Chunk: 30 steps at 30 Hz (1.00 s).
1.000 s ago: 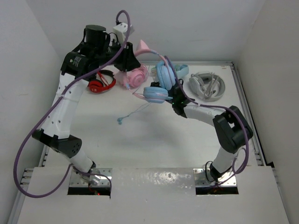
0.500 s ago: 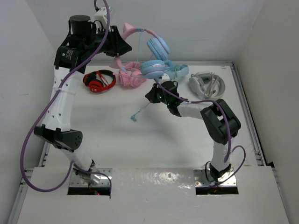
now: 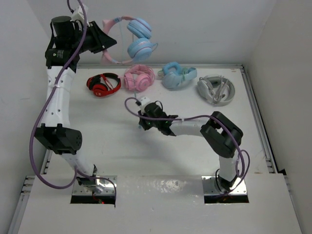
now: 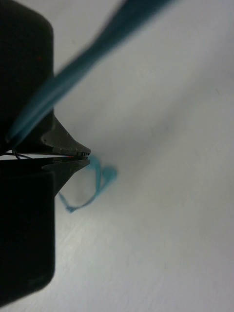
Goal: Wrap the headphones
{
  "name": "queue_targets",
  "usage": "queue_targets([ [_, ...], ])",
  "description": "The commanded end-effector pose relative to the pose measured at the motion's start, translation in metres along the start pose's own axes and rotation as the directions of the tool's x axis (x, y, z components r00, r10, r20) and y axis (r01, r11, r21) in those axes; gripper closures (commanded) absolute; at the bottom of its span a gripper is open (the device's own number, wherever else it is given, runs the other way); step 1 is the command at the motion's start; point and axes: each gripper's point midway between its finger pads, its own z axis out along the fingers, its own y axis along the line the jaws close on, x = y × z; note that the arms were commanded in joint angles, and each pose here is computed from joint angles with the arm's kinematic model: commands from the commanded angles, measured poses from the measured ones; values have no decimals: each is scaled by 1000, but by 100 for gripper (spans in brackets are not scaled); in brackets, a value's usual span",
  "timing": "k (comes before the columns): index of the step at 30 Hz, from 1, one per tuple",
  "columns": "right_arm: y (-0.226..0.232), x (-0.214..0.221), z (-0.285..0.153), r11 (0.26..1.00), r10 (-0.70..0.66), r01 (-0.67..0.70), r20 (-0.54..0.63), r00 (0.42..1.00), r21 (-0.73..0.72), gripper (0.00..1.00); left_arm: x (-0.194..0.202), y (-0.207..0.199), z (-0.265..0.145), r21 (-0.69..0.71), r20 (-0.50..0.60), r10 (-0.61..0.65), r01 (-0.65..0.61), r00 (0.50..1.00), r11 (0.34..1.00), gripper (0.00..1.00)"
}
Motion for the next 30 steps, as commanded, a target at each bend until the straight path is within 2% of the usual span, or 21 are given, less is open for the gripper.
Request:
queue_targets([
  [1, 40, -19, -2, 984, -168, 169, 37, 985, -55, 100, -20, -20, -1, 71, 81, -6, 0, 997, 997, 100],
  [5, 97, -19, -2, 944, -287, 286, 18, 958, -163, 100, -14, 3, 8, -8, 91, -27, 28, 995, 1000, 100],
  [10, 167, -8, -28, 842, -417, 404, 45, 908, -357, 100, -26, 62, 11, -227, 177, 1, 40, 984, 973, 100],
  [13, 193, -4, -44, 796, -472, 457, 66, 879, -397, 100, -30, 86, 12, -321, 211, 49, 22, 976, 947, 100],
  [17, 212, -7, -62, 770, -483, 475, 97, 870, -425, 100, -39, 121, 11, -462, 243, 146, -18, 959, 887, 100],
  [22, 220, -12, -78, 756, -494, 487, 107, 863, -437, 100, -46, 151, 13, -572, 231, 244, -72, 942, 817, 100],
  [25, 227, -23, -91, 747, -493, 498, 137, 859, -441, 100, -40, 173, 14, -630, 203, 293, -104, 934, 769, 100],
  [28, 230, -40, -110, 744, -477, 501, 174, 861, -441, 100, -34, 202, 11, -719, 161, 342, -128, 926, 683, 100],
  [30, 227, -49, -123, 747, -472, 506, 192, 860, -431, 100, -31, 213, 13, -742, 131, 358, -148, 925, 654, 100],
])
